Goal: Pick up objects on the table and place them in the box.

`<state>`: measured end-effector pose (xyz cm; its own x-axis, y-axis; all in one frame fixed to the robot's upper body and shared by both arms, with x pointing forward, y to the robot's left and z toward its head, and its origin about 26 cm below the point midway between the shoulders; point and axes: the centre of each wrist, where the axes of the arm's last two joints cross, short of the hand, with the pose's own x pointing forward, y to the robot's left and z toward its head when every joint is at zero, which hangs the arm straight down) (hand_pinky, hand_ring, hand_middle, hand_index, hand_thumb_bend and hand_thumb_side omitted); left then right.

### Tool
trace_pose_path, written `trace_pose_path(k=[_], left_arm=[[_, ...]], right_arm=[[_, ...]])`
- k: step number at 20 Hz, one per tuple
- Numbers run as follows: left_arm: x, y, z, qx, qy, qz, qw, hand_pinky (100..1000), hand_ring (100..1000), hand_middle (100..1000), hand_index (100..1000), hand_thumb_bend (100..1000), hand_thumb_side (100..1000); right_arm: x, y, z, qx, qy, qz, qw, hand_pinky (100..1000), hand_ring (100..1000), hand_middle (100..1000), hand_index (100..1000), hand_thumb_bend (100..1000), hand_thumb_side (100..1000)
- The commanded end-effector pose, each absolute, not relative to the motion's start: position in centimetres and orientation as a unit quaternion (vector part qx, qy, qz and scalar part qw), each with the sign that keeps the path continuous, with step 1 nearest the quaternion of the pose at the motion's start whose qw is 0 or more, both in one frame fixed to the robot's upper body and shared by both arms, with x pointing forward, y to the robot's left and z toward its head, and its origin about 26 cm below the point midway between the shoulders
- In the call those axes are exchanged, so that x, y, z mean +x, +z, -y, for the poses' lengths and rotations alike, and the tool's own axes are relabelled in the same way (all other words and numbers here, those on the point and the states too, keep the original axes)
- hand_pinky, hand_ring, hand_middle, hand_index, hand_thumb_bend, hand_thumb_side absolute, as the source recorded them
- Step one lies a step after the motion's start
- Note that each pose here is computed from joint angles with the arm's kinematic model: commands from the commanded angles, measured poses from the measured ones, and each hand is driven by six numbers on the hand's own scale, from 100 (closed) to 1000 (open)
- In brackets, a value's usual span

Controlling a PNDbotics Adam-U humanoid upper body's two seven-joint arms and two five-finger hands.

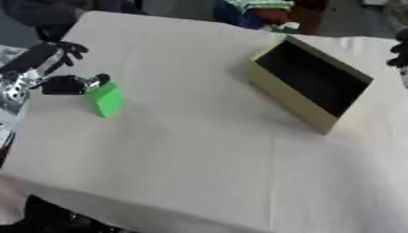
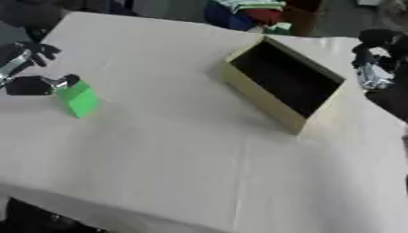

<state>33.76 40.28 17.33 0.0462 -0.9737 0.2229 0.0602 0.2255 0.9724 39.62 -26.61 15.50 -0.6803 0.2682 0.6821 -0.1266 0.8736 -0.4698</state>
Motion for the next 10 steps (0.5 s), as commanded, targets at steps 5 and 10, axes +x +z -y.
trace_pose_path(k=[5,10], left_arm=[[34.3,17.5,-40.9,0.431,-0.46,0.509,0.586,771,722,728,884,453,753],[34.5,16.9,-40.7,0.422,-0.466,0.504,0.593,766,713,716,874,431,757]], right_arm=[[39.6,16.4,27.0,-0.048,0.255,0.885,0.387,636,873,588,793,100,389],[39.6,16.4,26.9,-0.047,0.255,0.885,0.386,637,873,588,793,100,387]])
